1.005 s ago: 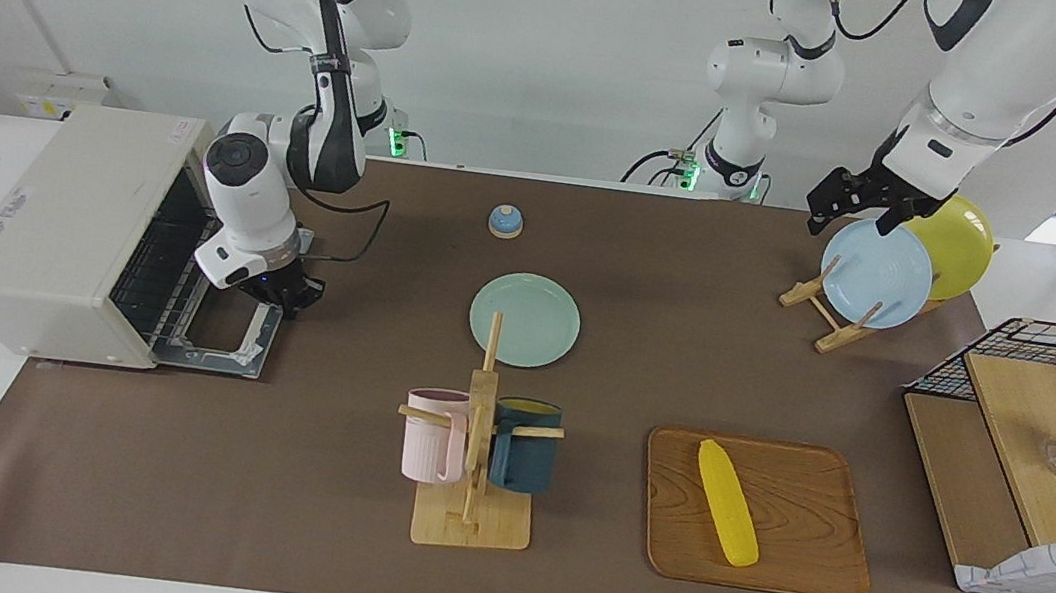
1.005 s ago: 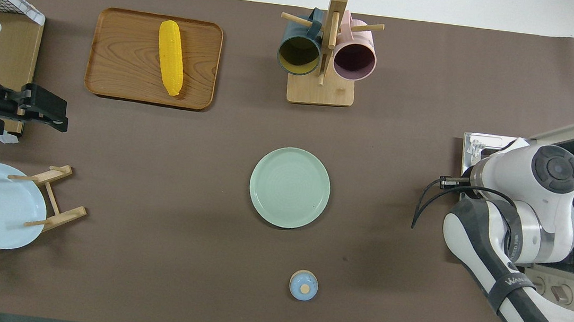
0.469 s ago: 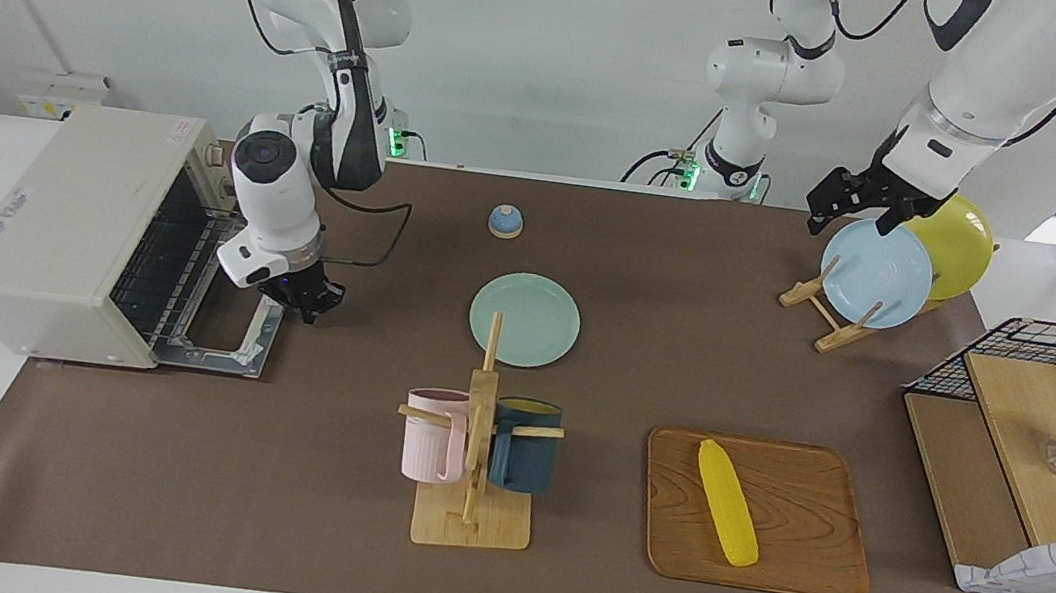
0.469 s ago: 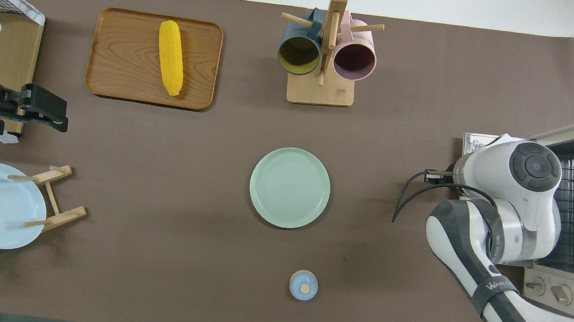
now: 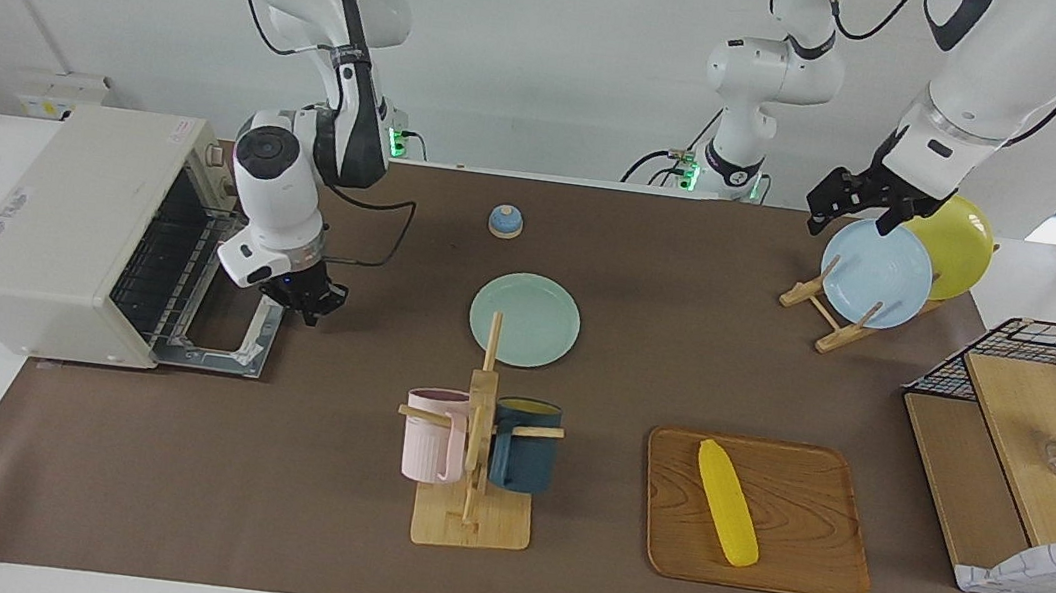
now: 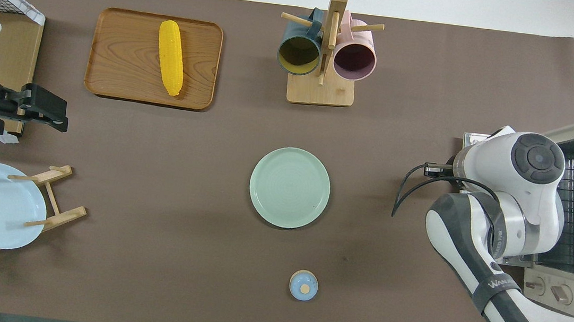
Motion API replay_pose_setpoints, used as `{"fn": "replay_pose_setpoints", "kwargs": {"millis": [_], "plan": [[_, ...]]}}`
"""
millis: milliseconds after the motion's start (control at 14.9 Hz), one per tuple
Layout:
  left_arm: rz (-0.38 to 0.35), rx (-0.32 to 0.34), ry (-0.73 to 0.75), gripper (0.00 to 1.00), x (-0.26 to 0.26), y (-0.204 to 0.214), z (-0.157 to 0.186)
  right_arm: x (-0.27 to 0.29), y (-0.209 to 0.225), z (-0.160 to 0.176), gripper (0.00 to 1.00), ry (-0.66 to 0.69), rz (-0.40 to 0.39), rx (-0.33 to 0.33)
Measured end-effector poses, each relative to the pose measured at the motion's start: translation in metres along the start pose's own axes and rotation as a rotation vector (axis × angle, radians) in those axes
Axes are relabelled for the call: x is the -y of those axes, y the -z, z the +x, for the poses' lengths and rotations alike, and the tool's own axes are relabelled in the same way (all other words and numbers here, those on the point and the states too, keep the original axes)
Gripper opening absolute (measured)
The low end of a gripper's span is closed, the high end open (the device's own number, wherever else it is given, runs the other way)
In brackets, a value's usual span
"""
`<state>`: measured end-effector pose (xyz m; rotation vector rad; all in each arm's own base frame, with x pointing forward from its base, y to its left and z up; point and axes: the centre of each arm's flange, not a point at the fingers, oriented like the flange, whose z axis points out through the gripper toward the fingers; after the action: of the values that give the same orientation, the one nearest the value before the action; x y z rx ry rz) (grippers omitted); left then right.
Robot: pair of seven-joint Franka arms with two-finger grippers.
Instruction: Put corn in oven
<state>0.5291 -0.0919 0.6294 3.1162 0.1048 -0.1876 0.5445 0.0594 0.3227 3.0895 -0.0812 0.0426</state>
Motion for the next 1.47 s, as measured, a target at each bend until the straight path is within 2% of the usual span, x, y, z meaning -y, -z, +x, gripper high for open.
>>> {"fn": "replay_pose_setpoints", "kwargs": {"millis": [67,134,737,1474], "plan": [[0.000,0.000,0.000,1.00,0.0000,0.0000,0.0000,0.0003,0.0012,0.0009,0.04,0.000,0.000,-0.002],[0.000,0.000,0.000,1.00,0.0000,0.0000,0.0000,0.0004,0.0018,0.0013,0.10,0.000,0.001,-0.003],[0.000,0.000,0.000,1.00,0.0000,0.0000,0.0000,0.0016,0.0055,-0.0008,1.00,0.003,-0.005,0.019],[0.000,-0.001,0.000,1.00,0.0001,0.0001,0.0001,0.0079,0.0112,0.0022,1.00,0.014,-0.003,0.006]]}}
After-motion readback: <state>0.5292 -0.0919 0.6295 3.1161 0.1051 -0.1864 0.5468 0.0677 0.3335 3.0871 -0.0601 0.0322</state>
